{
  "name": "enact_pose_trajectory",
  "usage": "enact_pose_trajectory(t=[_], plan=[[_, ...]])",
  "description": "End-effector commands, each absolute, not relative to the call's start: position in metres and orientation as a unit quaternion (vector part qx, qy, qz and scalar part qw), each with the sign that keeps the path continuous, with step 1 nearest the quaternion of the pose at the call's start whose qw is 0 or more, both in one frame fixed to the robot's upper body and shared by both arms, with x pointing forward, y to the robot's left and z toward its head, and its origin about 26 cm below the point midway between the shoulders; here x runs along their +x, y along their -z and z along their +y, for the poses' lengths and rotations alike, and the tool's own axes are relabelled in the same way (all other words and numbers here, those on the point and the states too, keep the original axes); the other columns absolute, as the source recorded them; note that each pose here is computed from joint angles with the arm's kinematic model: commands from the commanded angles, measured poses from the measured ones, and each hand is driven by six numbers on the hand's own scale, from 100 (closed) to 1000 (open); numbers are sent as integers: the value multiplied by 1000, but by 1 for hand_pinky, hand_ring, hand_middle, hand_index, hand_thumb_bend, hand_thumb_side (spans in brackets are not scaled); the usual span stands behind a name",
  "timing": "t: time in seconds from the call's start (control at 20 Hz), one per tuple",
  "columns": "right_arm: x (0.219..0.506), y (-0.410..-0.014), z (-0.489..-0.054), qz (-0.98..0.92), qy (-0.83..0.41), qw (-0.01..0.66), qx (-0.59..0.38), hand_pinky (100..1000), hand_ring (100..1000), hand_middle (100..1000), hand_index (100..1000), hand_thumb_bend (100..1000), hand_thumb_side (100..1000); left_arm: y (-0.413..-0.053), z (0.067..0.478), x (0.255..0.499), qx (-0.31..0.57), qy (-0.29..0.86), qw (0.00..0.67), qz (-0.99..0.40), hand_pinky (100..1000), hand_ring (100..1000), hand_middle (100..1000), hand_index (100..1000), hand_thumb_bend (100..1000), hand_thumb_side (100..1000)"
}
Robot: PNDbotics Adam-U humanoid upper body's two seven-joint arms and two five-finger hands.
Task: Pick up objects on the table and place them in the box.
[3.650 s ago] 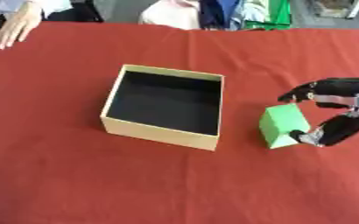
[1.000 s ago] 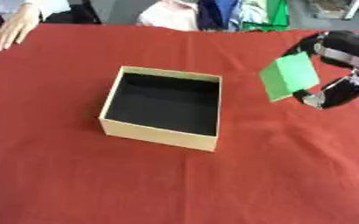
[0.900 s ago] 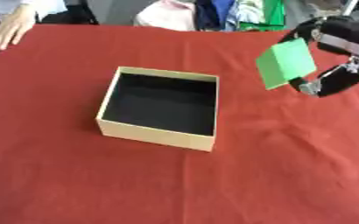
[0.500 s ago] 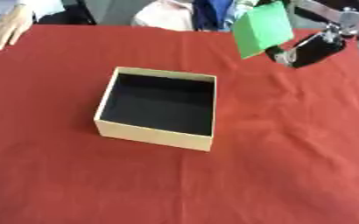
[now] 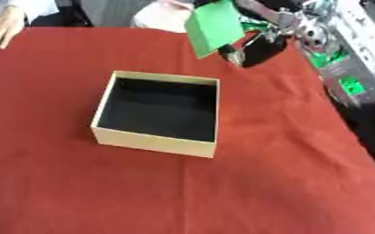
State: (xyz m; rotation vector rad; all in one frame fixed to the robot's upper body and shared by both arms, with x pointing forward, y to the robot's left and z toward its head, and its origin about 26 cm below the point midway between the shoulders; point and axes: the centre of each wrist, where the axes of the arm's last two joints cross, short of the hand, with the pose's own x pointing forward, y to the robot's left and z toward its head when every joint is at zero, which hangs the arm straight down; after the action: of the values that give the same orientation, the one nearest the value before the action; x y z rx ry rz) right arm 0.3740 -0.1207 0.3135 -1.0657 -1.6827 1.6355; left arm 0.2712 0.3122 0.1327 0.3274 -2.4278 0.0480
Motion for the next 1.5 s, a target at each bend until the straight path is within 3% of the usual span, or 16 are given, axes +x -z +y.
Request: enact_pose_trajectory(t=[0.05,0.45,0.95,1.0,1.05,1.1,1.15,1.2,1.3,1.5], plan=[[378,-311,-108,-626,-607,280,-401,841,736,451,661,100,100,-140,310,270,119,-13,326,-938,651,627,709,782,100,528],[394,-278,-89,-608,-629,314,-369,839,741,466,687,100,100,-140,309,271,117,-13,327,-938,652,627,710,782,100,527],[399,-262,-85,-583,-663,323,-340,868,777,556,790,100,100,-140,309,271,116,-13,327,-938,652,628,711,783,100,527],[399,-262,-85,-580,-667,322,-339,889,815,634,899,100,100,-140,309,271,116,-13,328,-938,653,628,711,783,100,528],[399,-262,-85,-576,-671,322,-337,893,821,650,912,100,100,-140,309,271,116,-13,328,-938,653,628,711,783,100,528],[399,-261,-85,-572,-676,321,-335,926,877,770,990,100,258,-140,309,271,116,-12,328,-938,653,628,712,783,100,528],[399,-262,-85,-568,-680,320,-334,930,885,781,999,100,289,-140,309,271,116,-12,328,-938,653,628,712,783,100,528],[399,-262,-85,-565,-684,318,-335,961,925,826,1000,100,406,-140,309,271,116,-12,328,-938,653,628,712,783,100,528],[398,-264,-87,-558,-688,314,-340,977,942,847,1000,116,461,-140,309,271,116,-12,328,-937,653,629,712,783,100,528],[397,-268,-89,-553,-689,309,-352,980,942,848,1000,142,438,-140,309,271,116,-12,328,-937,653,629,712,783,100,527]])
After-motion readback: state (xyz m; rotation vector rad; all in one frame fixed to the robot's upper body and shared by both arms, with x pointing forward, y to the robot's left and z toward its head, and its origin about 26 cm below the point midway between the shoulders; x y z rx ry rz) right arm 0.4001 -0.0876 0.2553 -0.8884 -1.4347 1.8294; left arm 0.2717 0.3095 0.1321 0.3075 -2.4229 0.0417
